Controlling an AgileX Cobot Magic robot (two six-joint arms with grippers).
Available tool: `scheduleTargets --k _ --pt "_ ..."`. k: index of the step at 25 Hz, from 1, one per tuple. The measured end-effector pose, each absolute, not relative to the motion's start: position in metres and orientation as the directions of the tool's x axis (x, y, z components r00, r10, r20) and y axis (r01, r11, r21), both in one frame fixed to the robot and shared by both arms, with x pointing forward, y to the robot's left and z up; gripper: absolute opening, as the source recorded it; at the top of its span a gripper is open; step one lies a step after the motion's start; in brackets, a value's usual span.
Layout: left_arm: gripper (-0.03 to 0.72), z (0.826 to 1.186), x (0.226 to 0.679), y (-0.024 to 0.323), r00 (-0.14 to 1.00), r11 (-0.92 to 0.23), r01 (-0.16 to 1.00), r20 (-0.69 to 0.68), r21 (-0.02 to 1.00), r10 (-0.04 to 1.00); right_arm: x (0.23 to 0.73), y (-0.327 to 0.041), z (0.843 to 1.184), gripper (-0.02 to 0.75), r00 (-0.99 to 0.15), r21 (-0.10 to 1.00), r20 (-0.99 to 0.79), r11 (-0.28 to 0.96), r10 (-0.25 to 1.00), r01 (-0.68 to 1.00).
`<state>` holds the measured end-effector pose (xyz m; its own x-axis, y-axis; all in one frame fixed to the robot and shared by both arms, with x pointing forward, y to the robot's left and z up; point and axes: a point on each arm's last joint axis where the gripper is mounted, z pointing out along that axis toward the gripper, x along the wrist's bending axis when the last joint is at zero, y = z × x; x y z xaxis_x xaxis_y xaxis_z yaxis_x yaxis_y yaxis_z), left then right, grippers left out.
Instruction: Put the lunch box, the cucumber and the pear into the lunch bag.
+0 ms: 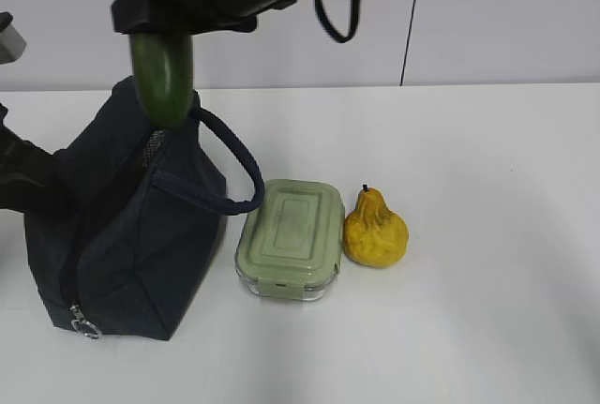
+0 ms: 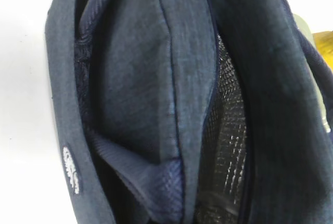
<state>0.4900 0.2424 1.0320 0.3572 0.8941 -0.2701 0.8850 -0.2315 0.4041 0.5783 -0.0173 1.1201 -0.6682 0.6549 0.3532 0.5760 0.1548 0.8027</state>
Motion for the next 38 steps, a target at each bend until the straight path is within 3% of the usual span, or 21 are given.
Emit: scheduleTargets --k 9,14,20,24,26,33,38 --pt "0.002 1.032 0.491 0.242 0.353 -0.222 0.884 -0.277 0.411 0.894 0.588 0.034 1.056 0.417 -0.657 0.804 0.353 0.142 0.666 0.577" --pt "0.002 1.033 0.491 0.242 0.352 -0.220 0.884 -0.277 0.413 0.894 0.588 0.041 1.016 0.417 -0.661 0.718 0.364 0.254 0.656 0.648" --pt "0.002 1.033 0.491 0.242 0.350 -0.217 0.884 -0.279 0.413 0.894 0.582 0.035 1.007 0.460 -0.711 0.659 0.288 0.406 0.642 0.633" --pt "0.002 1.033 0.491 0.242 0.348 -0.214 0.885 -0.281 0.414 0.894 0.581 0.033 1.005 0.580 -0.731 0.644 0.254 0.453 0.634 0.617" --pt "0.002 1.033 0.491 0.242 0.348 -0.214 0.885 -0.281 0.414 0.894 0.581 0.033 1.012 0.603 -0.744 0.656 0.234 0.463 0.626 0.596" --pt "0.002 1.033 0.491 0.242 0.348 -0.214 0.885 -0.281 0.414 0.894 0.583 0.018 1.070 0.615 -0.755 0.747 0.182 0.411 0.630 0.523" --pt "0.002 1.035 0.490 0.242 0.350 -0.214 0.882 -0.279 0.421 0.894 0.595 -0.024 1.086 0.611 -0.666 0.687 0.146 0.409 0.731 0.600"
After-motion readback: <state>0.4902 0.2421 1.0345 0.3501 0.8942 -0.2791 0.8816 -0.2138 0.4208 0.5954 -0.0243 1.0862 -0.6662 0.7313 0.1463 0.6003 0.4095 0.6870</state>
